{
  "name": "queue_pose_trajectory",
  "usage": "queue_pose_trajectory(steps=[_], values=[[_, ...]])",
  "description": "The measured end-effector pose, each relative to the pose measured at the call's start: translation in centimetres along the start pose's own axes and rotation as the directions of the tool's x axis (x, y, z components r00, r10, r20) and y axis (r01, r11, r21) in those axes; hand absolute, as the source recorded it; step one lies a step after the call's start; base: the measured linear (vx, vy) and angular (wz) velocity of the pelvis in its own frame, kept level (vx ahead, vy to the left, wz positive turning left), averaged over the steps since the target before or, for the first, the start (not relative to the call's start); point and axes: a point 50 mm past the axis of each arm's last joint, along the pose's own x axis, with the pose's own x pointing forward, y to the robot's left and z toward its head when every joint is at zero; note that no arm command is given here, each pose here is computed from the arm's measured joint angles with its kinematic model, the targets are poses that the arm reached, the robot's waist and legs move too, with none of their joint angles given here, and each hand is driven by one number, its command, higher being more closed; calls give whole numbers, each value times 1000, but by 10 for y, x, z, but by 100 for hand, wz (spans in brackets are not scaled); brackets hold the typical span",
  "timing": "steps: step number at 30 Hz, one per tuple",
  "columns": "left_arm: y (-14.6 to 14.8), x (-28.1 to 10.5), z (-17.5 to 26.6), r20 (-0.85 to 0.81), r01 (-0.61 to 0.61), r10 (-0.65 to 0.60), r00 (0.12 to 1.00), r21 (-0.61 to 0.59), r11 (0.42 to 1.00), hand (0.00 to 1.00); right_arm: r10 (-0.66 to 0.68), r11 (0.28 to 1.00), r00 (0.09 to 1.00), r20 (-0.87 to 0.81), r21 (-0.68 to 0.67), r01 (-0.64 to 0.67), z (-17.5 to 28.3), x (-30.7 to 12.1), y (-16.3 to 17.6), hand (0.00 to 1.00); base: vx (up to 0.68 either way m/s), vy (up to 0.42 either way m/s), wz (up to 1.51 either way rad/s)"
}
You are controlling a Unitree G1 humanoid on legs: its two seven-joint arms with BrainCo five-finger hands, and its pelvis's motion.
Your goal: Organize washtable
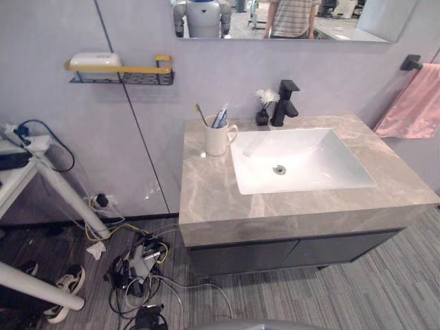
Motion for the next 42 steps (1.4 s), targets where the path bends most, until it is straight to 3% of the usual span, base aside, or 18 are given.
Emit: queue_pose_trajectory(steps=[7,16,25,36,39,42], values=[[-5,-1,-13,-103,122,-123,987,-20,992,0,13,999,1000,-24,-50,-15,2,2,-3,0,81,14,-22],[-18,4,4,-74,189,-181,981,136,972,0,25,997,1000,-17,-71,-26,8,3,-2,0,57,3,-2],[-15,7,21,5,159,-161,987,110,981,0,88,965,996,20,-249,-81,25,6,12,0,-40,-44,49],[3,0,-19,-152,69,-69,986,-9,998,0,104,971,994,43,-220,-92,35,8,9,0,-50,102,7],[2,5,-2,-102,83,-77,992,55,995,0,107,973,993,44,-211,-96,36,8,11,0,-24,144,-7],[-29,12,47,47,159,-170,984,186,970,0,83,988,995,48,-136,-75,34,8,4,0,-74,92,3]])
